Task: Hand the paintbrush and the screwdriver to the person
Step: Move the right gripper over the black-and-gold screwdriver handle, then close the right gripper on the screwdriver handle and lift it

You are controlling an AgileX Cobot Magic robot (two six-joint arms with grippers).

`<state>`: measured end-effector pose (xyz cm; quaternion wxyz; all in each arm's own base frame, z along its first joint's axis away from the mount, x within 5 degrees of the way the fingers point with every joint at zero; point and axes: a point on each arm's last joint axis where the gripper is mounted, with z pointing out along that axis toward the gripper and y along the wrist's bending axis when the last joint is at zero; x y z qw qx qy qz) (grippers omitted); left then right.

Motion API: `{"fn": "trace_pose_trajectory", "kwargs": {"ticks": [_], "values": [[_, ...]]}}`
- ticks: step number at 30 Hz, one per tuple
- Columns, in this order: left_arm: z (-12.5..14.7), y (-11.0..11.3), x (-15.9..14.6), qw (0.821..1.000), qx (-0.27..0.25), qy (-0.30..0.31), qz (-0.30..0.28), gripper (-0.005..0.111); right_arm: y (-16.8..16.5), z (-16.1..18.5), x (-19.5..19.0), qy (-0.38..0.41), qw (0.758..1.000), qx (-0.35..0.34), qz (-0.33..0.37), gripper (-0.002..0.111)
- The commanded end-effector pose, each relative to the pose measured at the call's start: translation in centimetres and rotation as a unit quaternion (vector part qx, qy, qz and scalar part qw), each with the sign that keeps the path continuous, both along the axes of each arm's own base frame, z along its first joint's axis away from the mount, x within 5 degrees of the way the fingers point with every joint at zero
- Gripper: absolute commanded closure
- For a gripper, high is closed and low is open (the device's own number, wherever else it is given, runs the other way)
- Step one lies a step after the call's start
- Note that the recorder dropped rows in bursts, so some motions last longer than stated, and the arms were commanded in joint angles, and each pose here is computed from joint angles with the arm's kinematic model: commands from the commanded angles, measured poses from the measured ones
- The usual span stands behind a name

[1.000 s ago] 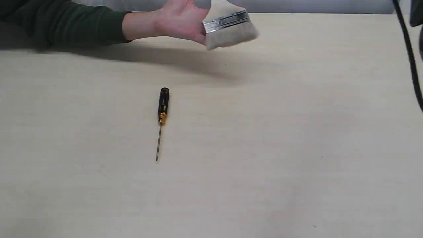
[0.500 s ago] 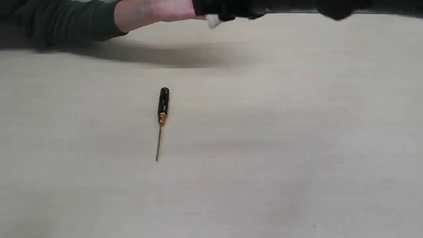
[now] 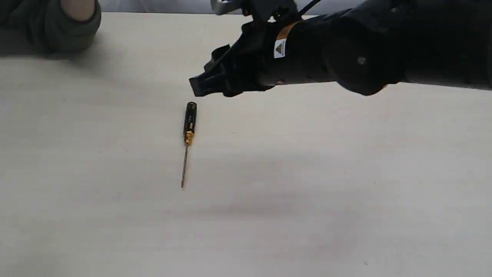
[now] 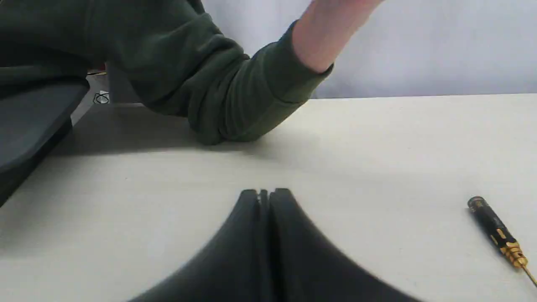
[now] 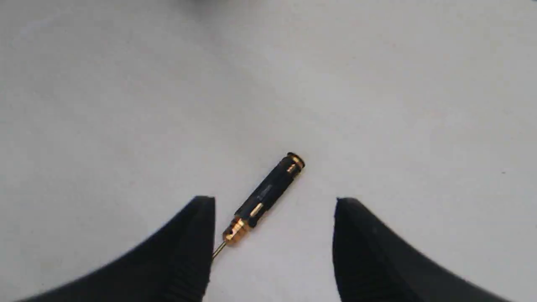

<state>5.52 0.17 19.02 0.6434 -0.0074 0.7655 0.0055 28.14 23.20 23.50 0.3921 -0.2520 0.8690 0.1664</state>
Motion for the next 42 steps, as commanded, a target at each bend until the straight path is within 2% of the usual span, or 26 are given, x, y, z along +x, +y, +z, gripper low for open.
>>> {"fn": "trace_pose_trajectory", "kwargs": {"ticks": [1,14,18,25,36,42], "values": [[0.0,-0.1,0.0,1.0,-0.003,-0.004,-0.004,0.107,0.7,-1.4,0.2,0.026,1.0,-0.006,-0.002,0.062],[0.0,-0.1,0.0,1.0,-0.003,-0.005,-0.004,0.107,3.9,-6.6,3.9,0.115,0.992,-0.058,-0.014,0.061],[0.0,-0.1,0.0,1.0,-0.003,-0.005,-0.004,0.107,4.8,-7.7,4.8,0.139,0.987,-0.075,-0.014,0.052],[0.0,-0.1,0.0,1.0,-0.003,-0.005,-0.004,0.107,5.9,-8.2,5.8,0.16,0.985,-0.06,-0.023,0.051],[0.0,0.0,0.0,1.0,-0.002,-0.006,-0.004,0.107,6.3,-11.1,6.0,0.193,0.978,-0.077,-0.027,0.051],[0.0,0.0,0.0,1.0,-0.002,-0.006,-0.004,0.107,6.6,-11.3,6.2,0.196,0.978,-0.056,-0.036,0.051]]}}
